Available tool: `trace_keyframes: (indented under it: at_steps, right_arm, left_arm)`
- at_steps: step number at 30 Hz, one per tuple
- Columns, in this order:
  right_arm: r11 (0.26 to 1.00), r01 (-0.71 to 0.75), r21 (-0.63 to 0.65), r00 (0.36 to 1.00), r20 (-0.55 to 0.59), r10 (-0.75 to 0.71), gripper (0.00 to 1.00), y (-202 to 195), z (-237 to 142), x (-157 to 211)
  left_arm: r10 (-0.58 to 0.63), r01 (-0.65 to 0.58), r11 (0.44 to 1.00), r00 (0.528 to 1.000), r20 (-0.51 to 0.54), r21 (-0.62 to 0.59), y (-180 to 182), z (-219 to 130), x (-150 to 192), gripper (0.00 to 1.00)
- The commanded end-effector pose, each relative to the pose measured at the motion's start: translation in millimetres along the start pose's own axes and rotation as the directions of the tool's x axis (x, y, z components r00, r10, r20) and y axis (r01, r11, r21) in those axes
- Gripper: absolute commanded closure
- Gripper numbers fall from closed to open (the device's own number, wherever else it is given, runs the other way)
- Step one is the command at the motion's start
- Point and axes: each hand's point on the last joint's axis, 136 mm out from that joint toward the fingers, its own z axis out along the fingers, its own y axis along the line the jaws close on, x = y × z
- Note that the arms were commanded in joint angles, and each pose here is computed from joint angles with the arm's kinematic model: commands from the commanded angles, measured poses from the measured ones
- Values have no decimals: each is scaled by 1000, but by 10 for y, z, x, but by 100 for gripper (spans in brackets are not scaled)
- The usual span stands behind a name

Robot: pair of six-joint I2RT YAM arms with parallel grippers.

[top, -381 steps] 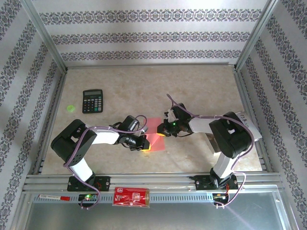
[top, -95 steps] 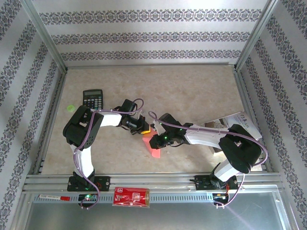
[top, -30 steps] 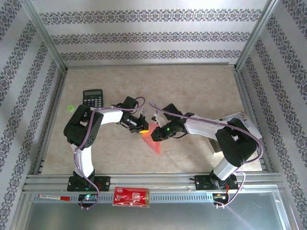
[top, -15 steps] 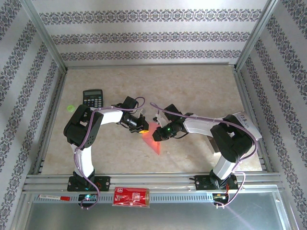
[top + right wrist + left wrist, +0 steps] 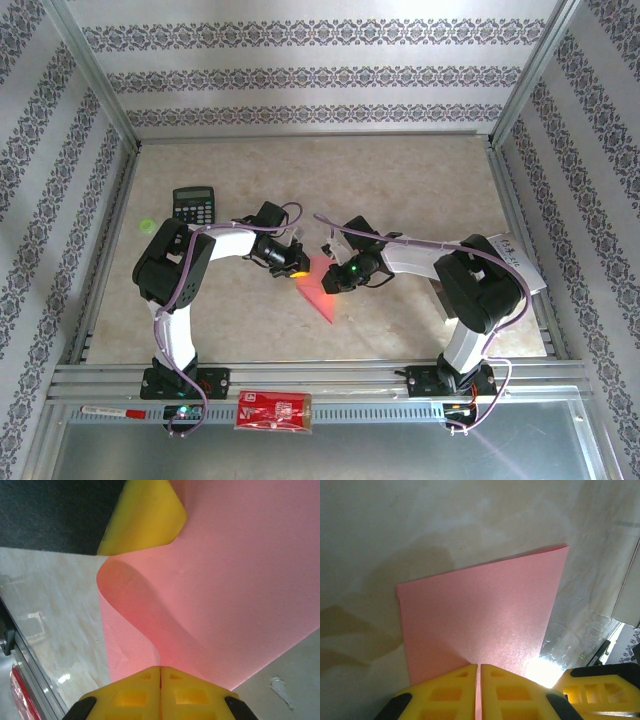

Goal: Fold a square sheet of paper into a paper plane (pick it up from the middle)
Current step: Perform the third fold on the triangle at the bottom-center of the table.

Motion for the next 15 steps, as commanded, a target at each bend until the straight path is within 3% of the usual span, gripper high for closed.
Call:
trace_keyframes:
  at_steps: [1, 15]
  right_arm:
    - [1000, 12, 16, 1000, -4, -12, 93, -52, 3, -61]
    - [999, 5, 42, 1000, -17, -5, 93, -138, 14, -10]
  left_arm:
    - [-32, 29, 998, 998, -46, -60, 148, 65, 192, 89]
    - [-32, 29, 998, 998, -47, -61, 143, 57, 192, 89]
